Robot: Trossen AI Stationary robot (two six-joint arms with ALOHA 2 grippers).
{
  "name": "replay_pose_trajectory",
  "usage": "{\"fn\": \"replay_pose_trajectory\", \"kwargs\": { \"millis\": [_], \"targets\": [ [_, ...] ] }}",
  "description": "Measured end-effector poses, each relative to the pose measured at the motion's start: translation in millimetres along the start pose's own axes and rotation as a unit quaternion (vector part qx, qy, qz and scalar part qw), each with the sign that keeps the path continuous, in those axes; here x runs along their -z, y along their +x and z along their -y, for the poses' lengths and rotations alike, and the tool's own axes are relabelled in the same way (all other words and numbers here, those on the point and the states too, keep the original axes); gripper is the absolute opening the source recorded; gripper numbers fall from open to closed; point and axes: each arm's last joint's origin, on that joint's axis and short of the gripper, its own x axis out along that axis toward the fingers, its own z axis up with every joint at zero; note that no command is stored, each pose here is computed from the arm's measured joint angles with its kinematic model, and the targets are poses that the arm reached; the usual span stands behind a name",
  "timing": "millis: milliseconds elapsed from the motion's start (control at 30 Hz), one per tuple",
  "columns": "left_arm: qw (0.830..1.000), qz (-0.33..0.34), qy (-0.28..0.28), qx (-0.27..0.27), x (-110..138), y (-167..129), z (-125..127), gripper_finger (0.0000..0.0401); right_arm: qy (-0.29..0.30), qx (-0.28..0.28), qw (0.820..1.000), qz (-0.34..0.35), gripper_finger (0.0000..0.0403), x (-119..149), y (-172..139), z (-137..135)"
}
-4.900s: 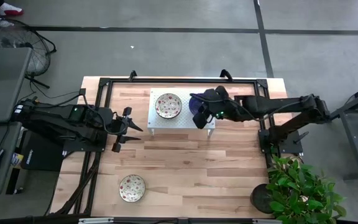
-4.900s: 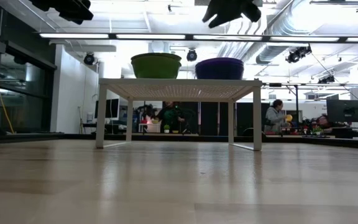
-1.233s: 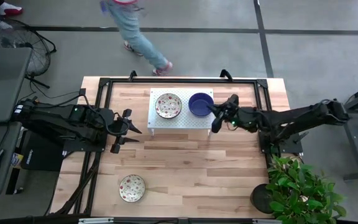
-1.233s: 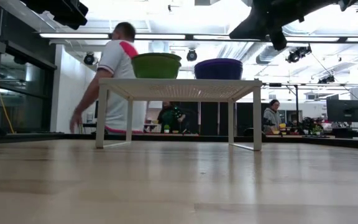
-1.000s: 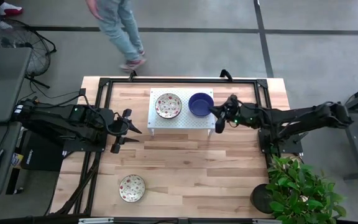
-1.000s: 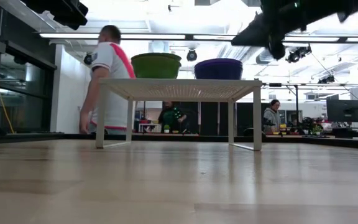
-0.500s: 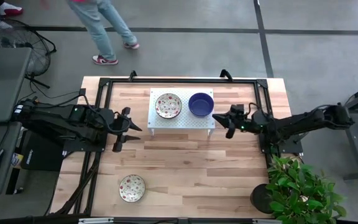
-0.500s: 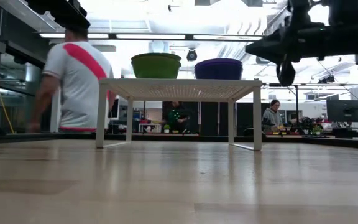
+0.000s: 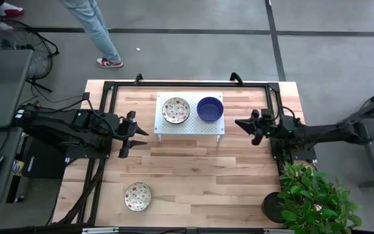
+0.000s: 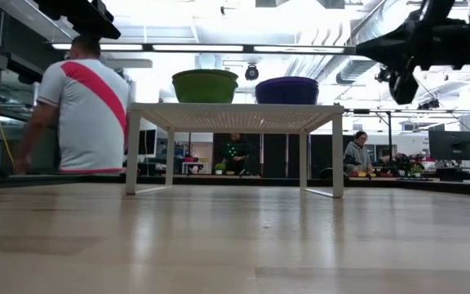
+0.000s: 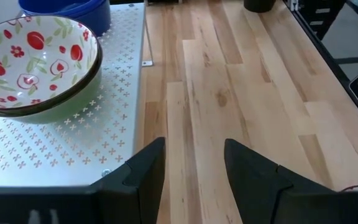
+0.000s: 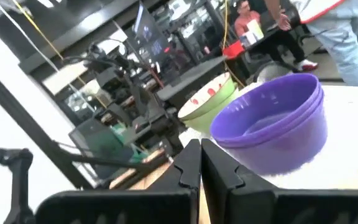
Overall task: Pick & Place Mini bowls
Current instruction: Stack the white patterned bowl on top of the white patterned bowls on the shelf
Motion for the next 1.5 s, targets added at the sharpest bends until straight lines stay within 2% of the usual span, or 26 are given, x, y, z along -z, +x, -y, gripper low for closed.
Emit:
{"fn": "replay_pose_trajectory", "kwargs": {
  "millis": [100,267,433,700,867,1133,1500],
  "targets": [
    [1.000,0.000,0.000,-0.001,0,0,0,0.0161,-0.001,0.018,1.000,-0.024,0.0000,-5,-10,-1],
    [1.000,0.000,0.000,-0.002,0,0,0,0.0161,0.007,0.007,1.000,0.000,0.0000,-10,-22,-1],
    [1.000,0.000,0.008,-0.003,0,0,0,0.0161,0.008,0.009,1.000,-0.002,0.0000,-3,-21,3],
    [1.000,0.000,0.008,-0.003,0,0,0,0.0161,0.020,-0.011,0.999,0.042,0.0000,13,-20,14],
    [1.000,0.000,0.006,0.003,0,0,0,0.0161,0.005,-0.018,0.999,0.045,0.0000,12,-20,13],
    [1.000,-0.001,0.005,0.003,0,0,0,0.0161,-0.012,0.007,0.999,-0.050,0.0000,29,-19,22],
    [1.000,-0.007,0.001,0.018,1,0,1,0.0161,-0.024,0.016,0.990,-0.135,0.0000,42,-22,28]
  ]
}}
